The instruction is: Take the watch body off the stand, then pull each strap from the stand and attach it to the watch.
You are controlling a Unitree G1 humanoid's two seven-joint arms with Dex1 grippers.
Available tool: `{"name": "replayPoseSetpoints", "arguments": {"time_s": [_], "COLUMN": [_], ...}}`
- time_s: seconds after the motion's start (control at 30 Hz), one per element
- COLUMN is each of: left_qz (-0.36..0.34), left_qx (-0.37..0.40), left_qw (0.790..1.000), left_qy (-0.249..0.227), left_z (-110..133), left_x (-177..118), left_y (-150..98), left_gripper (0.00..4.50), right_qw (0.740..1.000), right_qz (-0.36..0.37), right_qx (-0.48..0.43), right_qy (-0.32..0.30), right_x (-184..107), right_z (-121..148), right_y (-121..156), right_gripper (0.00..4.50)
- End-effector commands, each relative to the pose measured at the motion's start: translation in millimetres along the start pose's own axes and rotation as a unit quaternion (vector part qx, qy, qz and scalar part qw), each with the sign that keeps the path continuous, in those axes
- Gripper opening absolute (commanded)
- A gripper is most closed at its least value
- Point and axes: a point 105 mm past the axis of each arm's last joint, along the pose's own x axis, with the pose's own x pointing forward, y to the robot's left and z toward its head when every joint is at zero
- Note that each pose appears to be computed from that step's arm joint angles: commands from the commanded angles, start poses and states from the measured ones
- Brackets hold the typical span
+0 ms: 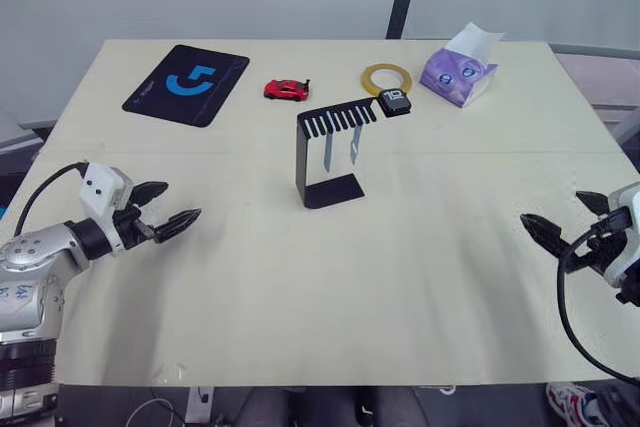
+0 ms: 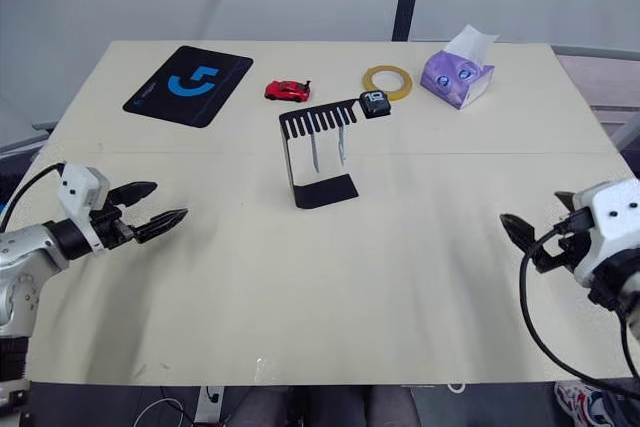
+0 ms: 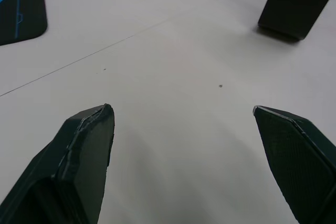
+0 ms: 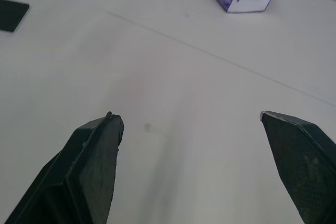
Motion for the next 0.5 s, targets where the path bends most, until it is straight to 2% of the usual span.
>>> {"name": "replayPoseSetpoints", "arguments": {"time_s": [0.03,0.17,0.23,0.5], "left_qz": [-0.070,-0.186,-0.214,-0.269], "left_qx": [0.017,-0.004,0.005,0.059], "left_qw": [0.997,0.977,0.968,0.944], "left_qy": [-0.042,-0.105,-0.132,-0.184], "left_z": [40,93,114,161], "left_x": [2,15,24,49], "left_y": [-19,-57,-69,-96], "left_gripper": [4.50,4.50,4.50,4.50], "right_qw": [0.999,0.993,0.989,0.985], "right_qz": [-0.014,0.012,0.043,0.051], "right_qx": [-0.017,0.042,0.059,0.094], "right_qy": [-0.039,-0.107,-0.126,-0.133], "right_x": [-2,8,16,44], "right_z": [26,70,89,127], "right_y": [13,55,75,103], "right_gripper": [4.46,4.46,4.46,4.46]}}
